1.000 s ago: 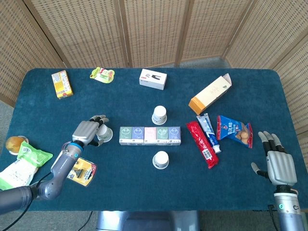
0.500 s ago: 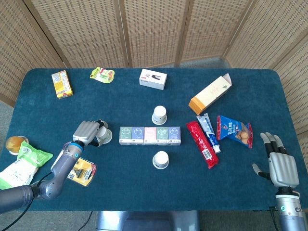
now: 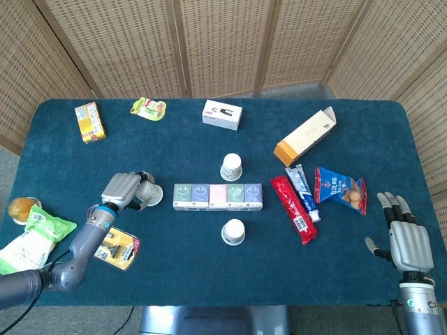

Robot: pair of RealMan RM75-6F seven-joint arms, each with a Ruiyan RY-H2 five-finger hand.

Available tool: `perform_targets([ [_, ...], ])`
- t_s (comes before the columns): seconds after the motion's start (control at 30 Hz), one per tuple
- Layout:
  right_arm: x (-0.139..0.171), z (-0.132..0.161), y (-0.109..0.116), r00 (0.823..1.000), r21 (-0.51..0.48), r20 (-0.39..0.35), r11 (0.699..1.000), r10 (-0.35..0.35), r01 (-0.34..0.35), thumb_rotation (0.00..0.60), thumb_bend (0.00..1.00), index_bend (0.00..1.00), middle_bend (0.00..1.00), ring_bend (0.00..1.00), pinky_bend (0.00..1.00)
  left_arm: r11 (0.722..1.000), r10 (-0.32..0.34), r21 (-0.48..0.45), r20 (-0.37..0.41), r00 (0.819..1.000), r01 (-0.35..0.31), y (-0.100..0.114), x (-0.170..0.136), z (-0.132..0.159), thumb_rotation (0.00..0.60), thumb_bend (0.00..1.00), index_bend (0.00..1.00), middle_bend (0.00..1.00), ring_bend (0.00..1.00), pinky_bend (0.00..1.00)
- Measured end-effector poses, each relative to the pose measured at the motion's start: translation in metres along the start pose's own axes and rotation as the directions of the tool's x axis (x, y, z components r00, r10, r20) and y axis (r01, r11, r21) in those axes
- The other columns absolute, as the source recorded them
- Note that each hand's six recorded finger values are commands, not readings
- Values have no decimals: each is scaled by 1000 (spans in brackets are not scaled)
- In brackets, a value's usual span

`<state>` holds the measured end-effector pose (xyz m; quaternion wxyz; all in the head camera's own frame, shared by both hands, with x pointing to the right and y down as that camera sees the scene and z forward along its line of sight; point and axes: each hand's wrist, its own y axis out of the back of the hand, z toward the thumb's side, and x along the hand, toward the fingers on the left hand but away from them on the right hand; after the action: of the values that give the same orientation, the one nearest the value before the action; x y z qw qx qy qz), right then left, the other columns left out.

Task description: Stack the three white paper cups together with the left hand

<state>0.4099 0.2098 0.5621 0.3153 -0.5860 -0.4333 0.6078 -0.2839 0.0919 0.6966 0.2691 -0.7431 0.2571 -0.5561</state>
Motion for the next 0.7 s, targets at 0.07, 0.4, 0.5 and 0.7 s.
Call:
perform_targets([
  [0.07,0,0,0,1000,1,-1,1000,0,0,600,282,0,80,0,305,1000,4,2,7,1000,-4,4,-3,1,600,355,319,341,385,621],
  [0.4,0,2,-1,1000,1,-4,1000,7,-7,600,282,0,80,0,305,999,24,-22,69,997,-23,34,-28,17,600,355,316,340,385,620],
  [0.5,1,3,-1,1000,-1,-12,1000,6,-6,599,283,0,80,0,305,999,29,-32,109,994,-25,45,-39,28,600,355,316,340,385,620],
  [0.7,2,9,-1,999,0,-36,1000,5,-5,600,284,0,80,0,305,999,11,-37,218,976,-3,56,-58,60,600,355,315,340,385,619],
])
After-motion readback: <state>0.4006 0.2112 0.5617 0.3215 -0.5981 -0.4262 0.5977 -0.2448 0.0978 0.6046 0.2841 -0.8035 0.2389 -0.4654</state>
